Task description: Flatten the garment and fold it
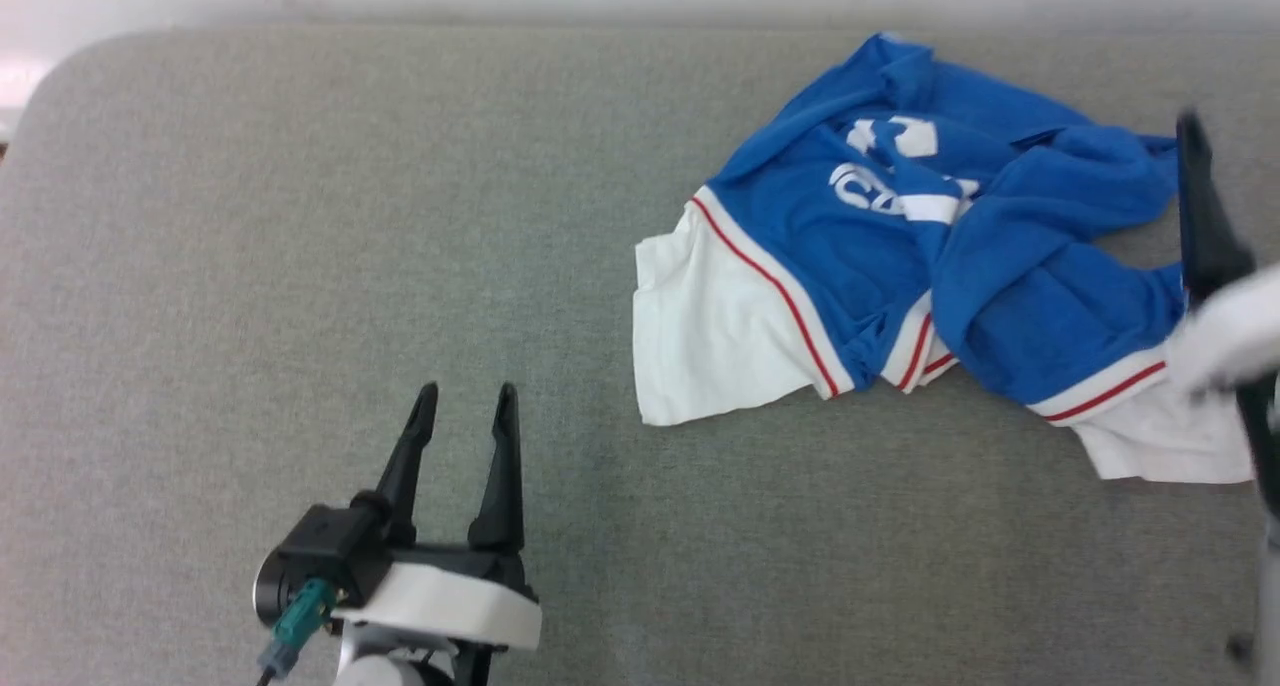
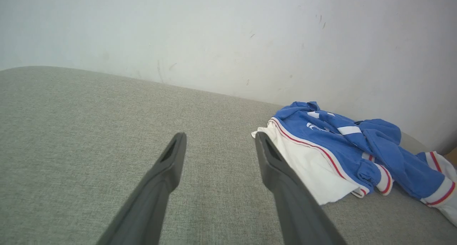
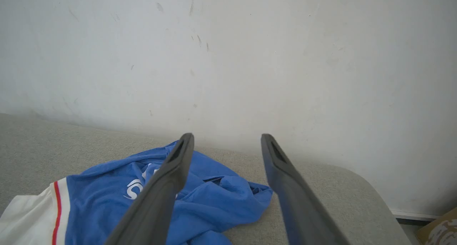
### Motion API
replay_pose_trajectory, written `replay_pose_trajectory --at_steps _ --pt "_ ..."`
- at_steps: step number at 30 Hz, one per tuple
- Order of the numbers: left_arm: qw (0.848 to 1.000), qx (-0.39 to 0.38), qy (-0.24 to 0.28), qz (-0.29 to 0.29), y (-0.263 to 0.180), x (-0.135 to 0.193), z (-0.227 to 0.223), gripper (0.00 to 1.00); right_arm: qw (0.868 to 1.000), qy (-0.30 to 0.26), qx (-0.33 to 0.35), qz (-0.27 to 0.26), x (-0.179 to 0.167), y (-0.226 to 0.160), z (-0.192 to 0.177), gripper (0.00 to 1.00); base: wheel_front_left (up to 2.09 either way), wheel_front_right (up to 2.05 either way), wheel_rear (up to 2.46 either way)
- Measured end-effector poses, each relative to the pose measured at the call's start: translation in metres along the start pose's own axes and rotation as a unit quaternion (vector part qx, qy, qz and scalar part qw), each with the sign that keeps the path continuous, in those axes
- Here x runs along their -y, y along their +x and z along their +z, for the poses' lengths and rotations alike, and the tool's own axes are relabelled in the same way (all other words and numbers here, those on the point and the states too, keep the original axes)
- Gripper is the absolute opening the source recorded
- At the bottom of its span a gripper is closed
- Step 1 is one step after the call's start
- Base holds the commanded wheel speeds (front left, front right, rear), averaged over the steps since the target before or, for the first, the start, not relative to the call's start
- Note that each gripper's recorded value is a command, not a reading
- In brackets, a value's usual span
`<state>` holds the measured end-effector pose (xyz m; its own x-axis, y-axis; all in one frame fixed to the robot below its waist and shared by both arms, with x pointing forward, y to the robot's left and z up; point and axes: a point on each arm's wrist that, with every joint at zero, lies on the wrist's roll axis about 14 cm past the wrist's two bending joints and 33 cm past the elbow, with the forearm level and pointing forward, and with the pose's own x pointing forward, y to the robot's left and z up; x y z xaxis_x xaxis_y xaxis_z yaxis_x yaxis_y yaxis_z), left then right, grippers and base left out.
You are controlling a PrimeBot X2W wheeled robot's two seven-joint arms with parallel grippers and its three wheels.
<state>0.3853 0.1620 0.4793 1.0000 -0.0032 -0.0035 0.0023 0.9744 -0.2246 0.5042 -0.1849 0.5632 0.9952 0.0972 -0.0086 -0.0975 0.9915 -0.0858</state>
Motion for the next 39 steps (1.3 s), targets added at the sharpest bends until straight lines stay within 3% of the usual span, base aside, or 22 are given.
replay_pose_trajectory --at_steps 8,14,21,29,39 --pt "1.000 0.006 -0.005 -0.009 -0.015 0.007 0.006 1.00 0.998 -0.003 -0.014 -0.057 0.015 -0.094 -0.030 1.00 0.00 0.00 0.00" --pt "1.000 0.001 -0.003 -0.023 -0.017 0.013 0.003 1.00 0.994 0.051 -0.057 -0.079 0.027 -0.135 -0.067 1.00 0.00 0.00 0.00" --pt "0.995 -0.002 0.045 -0.092 0.013 0.036 0.018 1.00 0.994 0.060 -0.043 -0.081 0.027 -0.134 -0.066 1.00 0.00 0.00 0.00" --pt "0.968 -0.177 0.093 -0.153 0.042 0.068 -0.027 1.00 0.994 0.070 -0.051 -0.065 0.017 -0.120 -0.073 1.00 0.00 0.00 0.00" --pt "0.938 -0.306 0.097 -0.130 0.034 0.065 -0.094 1.00 0.992 0.080 -0.073 -0.059 0.012 -0.106 -0.093 1.00 0.00 0.00 0.00"
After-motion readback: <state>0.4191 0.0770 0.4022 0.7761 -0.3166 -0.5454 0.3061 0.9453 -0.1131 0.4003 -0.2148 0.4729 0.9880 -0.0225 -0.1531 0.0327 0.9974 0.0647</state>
